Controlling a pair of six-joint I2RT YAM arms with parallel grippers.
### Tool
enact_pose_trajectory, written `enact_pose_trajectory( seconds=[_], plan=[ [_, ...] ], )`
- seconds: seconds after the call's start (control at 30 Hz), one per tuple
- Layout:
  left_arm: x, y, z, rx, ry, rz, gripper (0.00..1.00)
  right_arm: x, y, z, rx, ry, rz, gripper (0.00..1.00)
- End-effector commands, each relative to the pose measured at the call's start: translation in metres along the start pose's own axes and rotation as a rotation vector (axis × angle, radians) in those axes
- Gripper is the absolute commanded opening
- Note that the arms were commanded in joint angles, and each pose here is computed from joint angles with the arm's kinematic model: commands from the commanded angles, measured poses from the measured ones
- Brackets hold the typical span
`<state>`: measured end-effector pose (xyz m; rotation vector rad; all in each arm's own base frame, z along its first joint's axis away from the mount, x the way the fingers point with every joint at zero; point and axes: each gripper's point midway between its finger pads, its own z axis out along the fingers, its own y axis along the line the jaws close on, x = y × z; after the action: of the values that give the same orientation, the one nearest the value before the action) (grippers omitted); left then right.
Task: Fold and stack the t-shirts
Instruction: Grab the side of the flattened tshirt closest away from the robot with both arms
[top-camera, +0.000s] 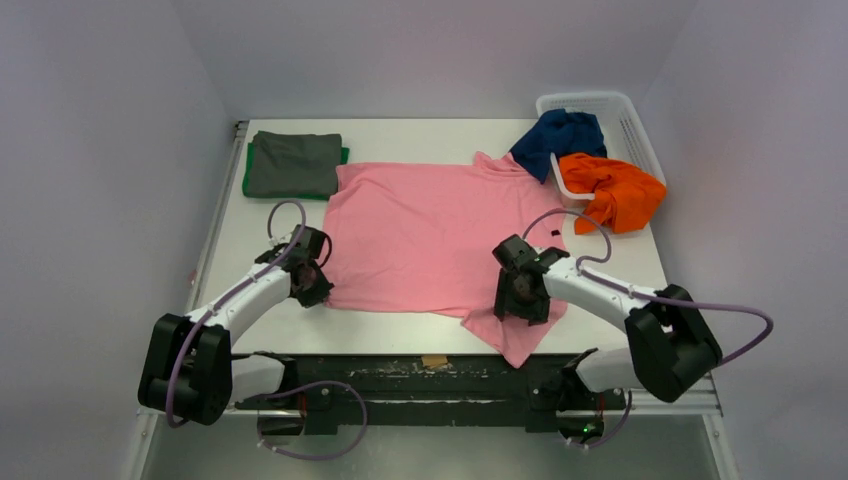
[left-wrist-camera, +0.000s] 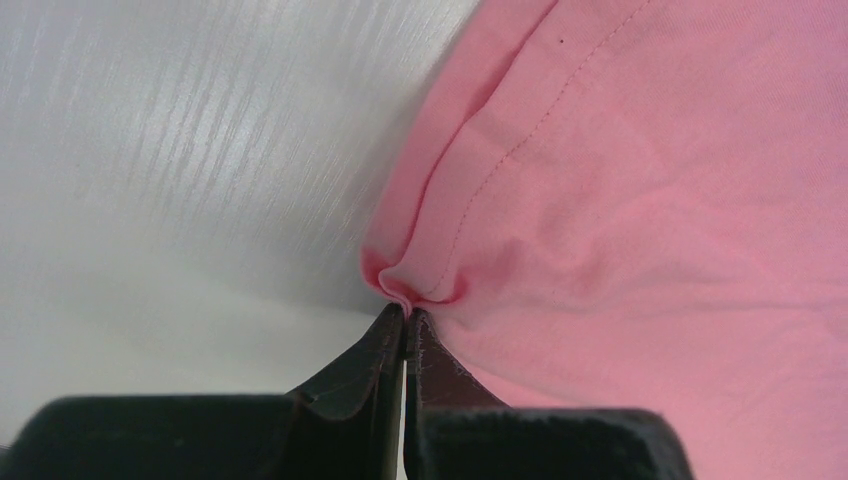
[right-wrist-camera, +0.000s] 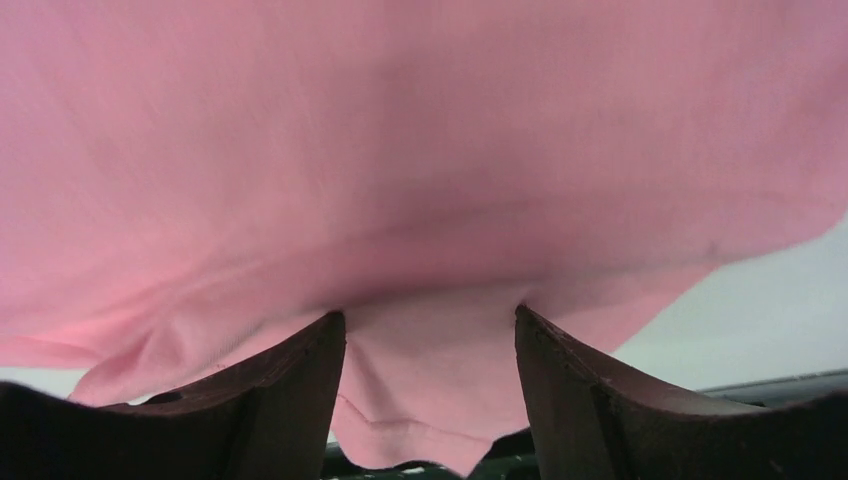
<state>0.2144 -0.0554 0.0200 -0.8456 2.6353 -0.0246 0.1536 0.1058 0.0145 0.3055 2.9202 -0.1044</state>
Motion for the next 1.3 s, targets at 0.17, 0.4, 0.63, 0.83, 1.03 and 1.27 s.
enact_pose_trajectory(
  seconds=[0.17, 0.4, 0.63, 0.83, 1.03, 1.27],
  plan=[
    [-0.016, -0.011, -0.005, 0.021, -0.052, 0.012, 0.00, -0.101, 0.024, 0.044, -0.007, -0.101, 0.062, 0.63],
    [-0.016, -0.011, -0.005, 0.023, -0.051, 0.011, 0.00, -0.082, -0.009, 0.002, 0.048, -0.140, 0.048, 0.63],
    [-0.017, -0.013, -0.010, 0.048, -0.060, 0.001, 0.00, -0.017, -0.003, -0.030, -0.029, -0.080, -0.061, 0.60],
    [-0.017, -0.013, -0.010, 0.052, -0.064, -0.001, 0.00, 0.009, -0.001, -0.007, -0.011, 0.001, -0.095, 0.55],
    [-0.014, -0.011, -0.009, 0.042, -0.051, 0.006, 0.00, -0.006, 0.013, 0.017, 0.028, -0.015, -0.127, 0.43],
    [-0.013, -0.007, -0.012, 0.039, -0.063, -0.006, 0.00, 0.024, 0.006, 0.010, -0.034, 0.064, -0.096, 0.17]
  ],
)
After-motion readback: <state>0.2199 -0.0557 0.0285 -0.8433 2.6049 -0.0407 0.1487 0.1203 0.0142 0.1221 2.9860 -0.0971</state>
